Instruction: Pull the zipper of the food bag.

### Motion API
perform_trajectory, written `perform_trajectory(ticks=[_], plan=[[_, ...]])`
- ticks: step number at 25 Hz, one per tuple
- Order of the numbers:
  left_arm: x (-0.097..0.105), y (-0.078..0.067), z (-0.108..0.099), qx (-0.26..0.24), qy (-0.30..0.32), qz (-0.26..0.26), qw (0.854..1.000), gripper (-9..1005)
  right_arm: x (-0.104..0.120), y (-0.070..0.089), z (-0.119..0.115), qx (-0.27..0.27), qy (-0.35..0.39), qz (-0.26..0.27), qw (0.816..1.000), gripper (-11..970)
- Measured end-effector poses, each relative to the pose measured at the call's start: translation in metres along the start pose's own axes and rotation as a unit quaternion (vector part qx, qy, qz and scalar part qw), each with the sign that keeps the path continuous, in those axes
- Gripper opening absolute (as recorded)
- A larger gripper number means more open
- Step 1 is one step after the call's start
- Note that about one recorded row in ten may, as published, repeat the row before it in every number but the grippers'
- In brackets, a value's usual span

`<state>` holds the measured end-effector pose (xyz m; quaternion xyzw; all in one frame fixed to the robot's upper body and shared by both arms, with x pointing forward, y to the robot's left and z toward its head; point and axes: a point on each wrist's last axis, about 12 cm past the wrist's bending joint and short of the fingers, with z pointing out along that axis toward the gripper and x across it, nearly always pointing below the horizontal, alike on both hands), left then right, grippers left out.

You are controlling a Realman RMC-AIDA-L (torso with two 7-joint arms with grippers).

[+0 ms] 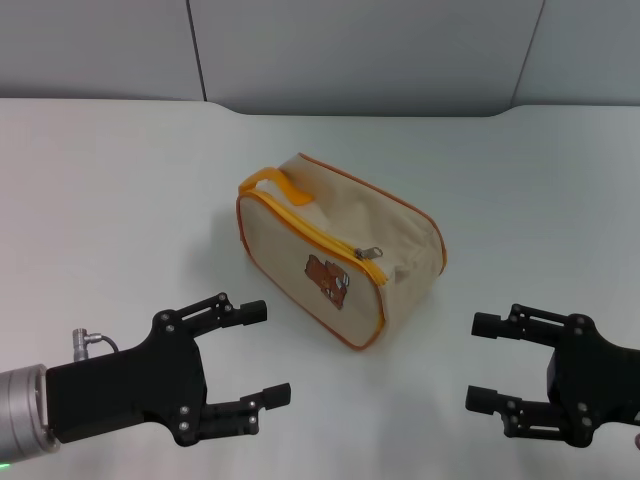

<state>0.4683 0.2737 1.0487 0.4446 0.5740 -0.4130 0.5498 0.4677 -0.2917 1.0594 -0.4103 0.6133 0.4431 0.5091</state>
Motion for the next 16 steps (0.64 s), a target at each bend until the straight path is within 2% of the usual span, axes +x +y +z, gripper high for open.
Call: perform_trajectory(ticks=[16], plan=[[-0.0012, -0.0013, 0.0018, -0.001, -0.012, -0.003, 1.000, 829, -0.0022, -0.0019, 0.0022, 0.002, -0.006, 0.001, 1.000, 759]])
